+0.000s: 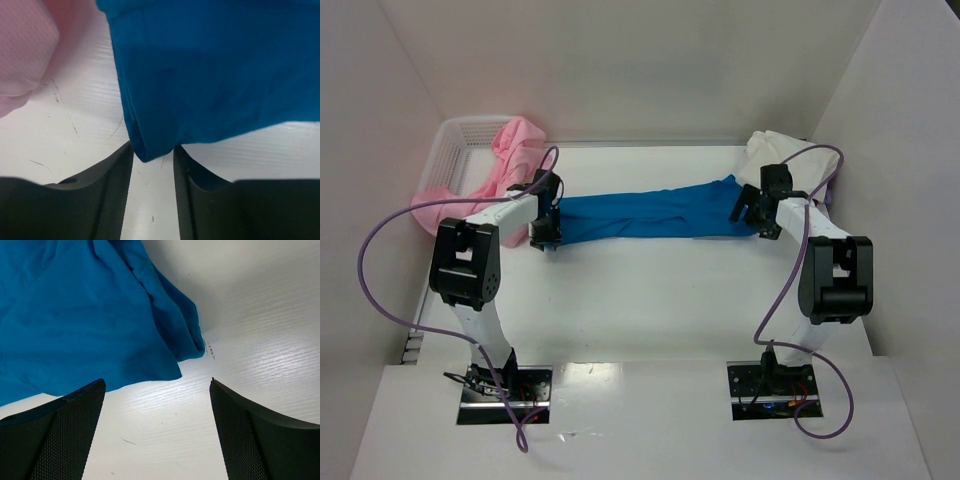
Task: Fold and stack the t-shirts
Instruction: Fold the other side of the tshirt into a rectangle
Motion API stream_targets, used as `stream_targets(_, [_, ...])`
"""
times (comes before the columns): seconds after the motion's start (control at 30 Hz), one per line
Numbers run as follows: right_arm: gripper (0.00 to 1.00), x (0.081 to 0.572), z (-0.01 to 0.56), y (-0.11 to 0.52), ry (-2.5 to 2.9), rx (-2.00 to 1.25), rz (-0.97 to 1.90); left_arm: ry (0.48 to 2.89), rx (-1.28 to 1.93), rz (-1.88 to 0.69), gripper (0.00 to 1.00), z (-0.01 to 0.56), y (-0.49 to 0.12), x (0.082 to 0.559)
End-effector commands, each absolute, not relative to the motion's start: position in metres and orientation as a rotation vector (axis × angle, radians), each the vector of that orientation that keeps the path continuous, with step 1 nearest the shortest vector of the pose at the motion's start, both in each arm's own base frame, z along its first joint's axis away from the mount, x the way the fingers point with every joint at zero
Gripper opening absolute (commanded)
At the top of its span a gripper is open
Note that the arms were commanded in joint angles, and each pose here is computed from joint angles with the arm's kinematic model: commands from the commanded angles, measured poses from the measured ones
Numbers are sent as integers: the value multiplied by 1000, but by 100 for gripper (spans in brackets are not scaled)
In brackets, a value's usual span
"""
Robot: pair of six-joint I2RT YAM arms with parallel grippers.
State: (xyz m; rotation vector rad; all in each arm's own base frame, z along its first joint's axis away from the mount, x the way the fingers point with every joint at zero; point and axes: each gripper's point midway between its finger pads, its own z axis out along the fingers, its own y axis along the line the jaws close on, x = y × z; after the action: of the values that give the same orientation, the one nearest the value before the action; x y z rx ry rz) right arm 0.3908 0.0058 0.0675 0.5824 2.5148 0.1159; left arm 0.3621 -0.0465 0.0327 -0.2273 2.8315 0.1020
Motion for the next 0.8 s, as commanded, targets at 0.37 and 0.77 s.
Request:
stream_targets(0.37, [85,396,54,-8,2517,584,55,2800,-262,286,0,27,-26,366])
stream_targets(0.77, [43,406,41,-8,2507,582,57,2906,-175,450,0,29,-7,335])
